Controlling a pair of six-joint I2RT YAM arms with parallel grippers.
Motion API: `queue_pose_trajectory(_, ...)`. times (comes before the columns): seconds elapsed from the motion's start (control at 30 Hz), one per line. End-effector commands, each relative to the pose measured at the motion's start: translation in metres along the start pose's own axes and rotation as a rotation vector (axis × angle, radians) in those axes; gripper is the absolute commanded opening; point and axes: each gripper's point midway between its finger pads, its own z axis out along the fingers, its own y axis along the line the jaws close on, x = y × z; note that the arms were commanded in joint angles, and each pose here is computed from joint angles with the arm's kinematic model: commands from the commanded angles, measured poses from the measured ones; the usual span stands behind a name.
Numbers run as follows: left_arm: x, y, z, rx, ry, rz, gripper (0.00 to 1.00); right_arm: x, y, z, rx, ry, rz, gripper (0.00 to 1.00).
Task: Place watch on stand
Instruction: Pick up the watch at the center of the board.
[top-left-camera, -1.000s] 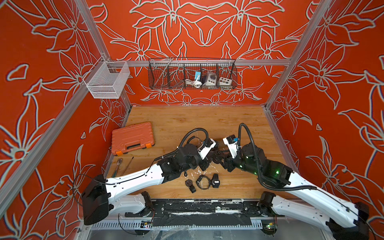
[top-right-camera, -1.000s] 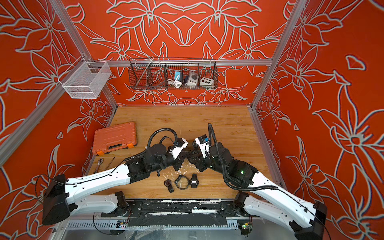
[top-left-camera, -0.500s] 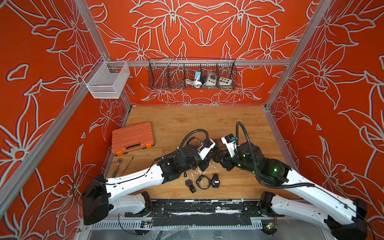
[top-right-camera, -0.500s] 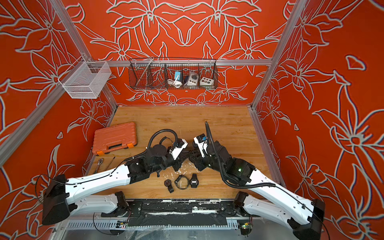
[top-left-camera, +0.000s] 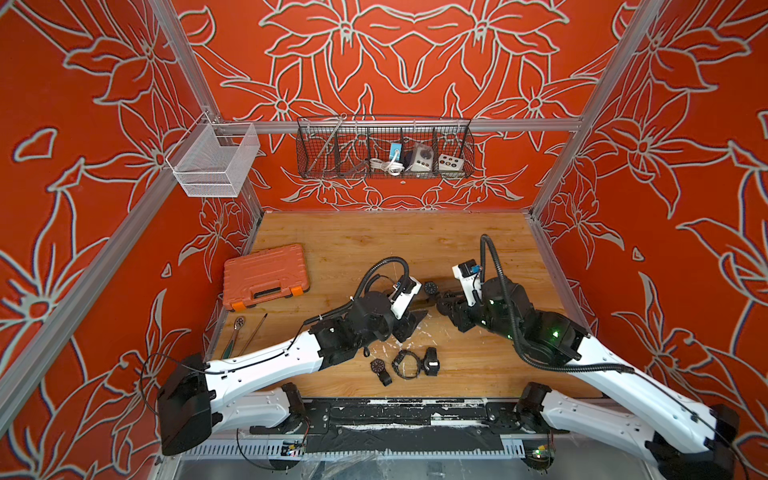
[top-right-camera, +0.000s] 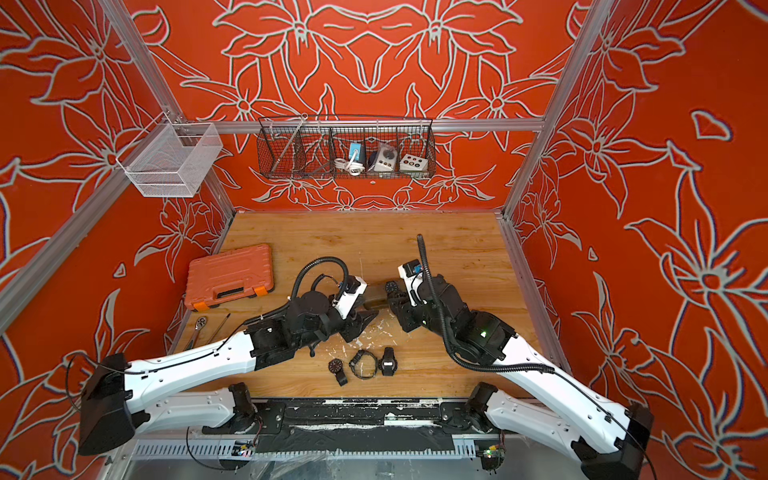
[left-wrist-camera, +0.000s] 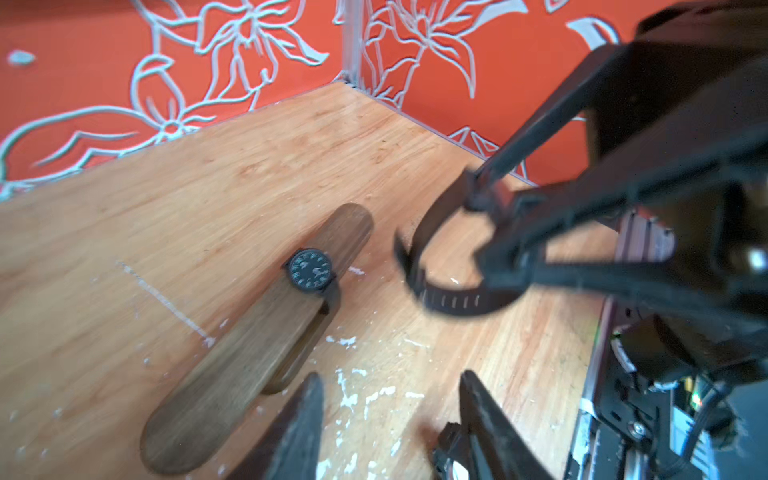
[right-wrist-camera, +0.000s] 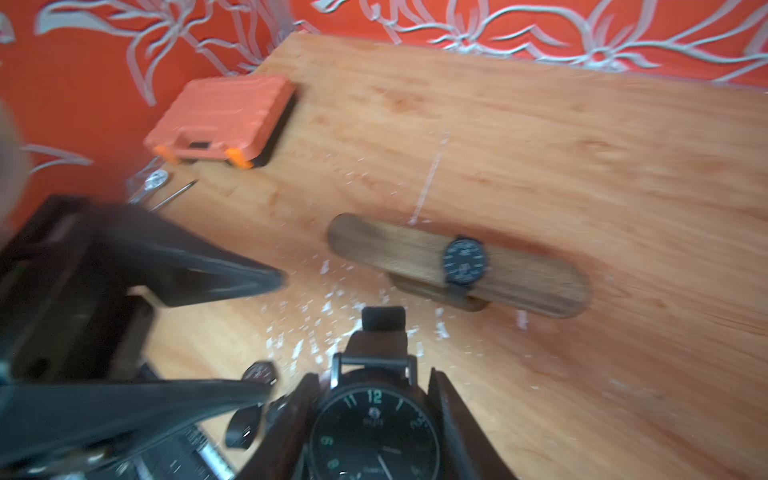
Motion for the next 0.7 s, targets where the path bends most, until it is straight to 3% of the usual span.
queue_pose_trajectory(0.0,0.000,0.002,0.006,-0.035,0.016,-0.001,0.44,-0.005,-0.002,-0.002,0.012,-0.034,0.042,0.00)
queue_pose_trajectory(0.27,0.004,0.010,0.016,-0.098,0.051,0.023,0.28,-0.001,-0.005,-0.001,0.035,-0.018,0.028,0.00)
queue_pose_trajectory(0.57,0.004,0.020,0.021,-0.163,0.051,0.051,0.27,0.002,-0.007,-0.001,0.045,-0.003,0.030,0.00)
queue_pose_trajectory(0.67,0.003,0.022,0.020,-0.174,0.042,0.059,0.20,0.005,-0.007,-0.001,0.049,0.009,0.028,0.00)
